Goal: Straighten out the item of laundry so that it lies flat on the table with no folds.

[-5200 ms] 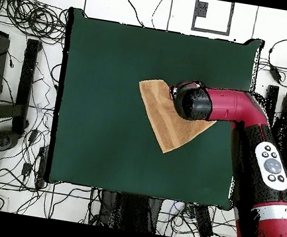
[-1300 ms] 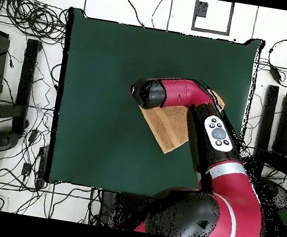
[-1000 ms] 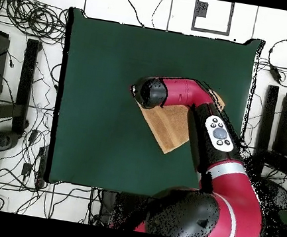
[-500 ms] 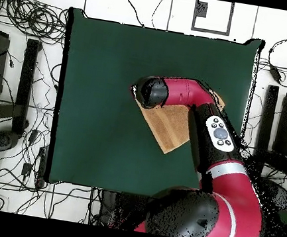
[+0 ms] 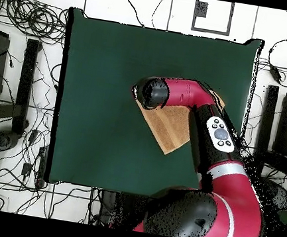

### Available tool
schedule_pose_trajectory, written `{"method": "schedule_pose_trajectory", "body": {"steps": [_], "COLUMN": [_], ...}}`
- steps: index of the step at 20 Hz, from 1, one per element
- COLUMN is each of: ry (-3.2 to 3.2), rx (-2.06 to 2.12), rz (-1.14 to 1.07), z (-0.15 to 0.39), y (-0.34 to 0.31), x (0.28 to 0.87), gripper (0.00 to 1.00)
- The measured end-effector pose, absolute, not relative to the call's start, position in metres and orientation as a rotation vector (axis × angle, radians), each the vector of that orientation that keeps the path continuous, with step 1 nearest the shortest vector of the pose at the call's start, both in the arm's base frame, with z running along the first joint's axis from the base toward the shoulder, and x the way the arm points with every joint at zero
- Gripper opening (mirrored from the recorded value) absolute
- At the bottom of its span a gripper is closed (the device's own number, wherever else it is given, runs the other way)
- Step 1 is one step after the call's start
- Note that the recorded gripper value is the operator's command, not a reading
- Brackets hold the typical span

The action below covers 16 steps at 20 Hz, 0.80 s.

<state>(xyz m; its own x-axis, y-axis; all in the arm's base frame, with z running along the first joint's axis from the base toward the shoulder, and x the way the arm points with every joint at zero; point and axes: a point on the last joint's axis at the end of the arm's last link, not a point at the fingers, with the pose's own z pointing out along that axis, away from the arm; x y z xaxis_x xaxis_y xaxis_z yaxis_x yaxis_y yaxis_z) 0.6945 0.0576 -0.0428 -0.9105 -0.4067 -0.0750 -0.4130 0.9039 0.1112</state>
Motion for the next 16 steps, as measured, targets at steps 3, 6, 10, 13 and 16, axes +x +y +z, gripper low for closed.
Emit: {"method": "schedule_pose_trajectory", "body": {"steps": [3,6,10,13,16], "ry": [3.021,3.026,3.021,3.016,3.011], "rx": [-0.661,-0.677,-0.686,-0.692,-0.697], "rz": [0.174,0.15,0.131,0.12,0.109], "z": [-0.0432,-0.0436,-0.0443,-0.0447,-0.045], "y": [0.0581,0.0594,0.0606,0.0615,0.062], "x": [0.6925,0.6901,0.6891,0.6887,0.6879], "gripper": [1.0,1.0,1.0,1.0,1.0]}}
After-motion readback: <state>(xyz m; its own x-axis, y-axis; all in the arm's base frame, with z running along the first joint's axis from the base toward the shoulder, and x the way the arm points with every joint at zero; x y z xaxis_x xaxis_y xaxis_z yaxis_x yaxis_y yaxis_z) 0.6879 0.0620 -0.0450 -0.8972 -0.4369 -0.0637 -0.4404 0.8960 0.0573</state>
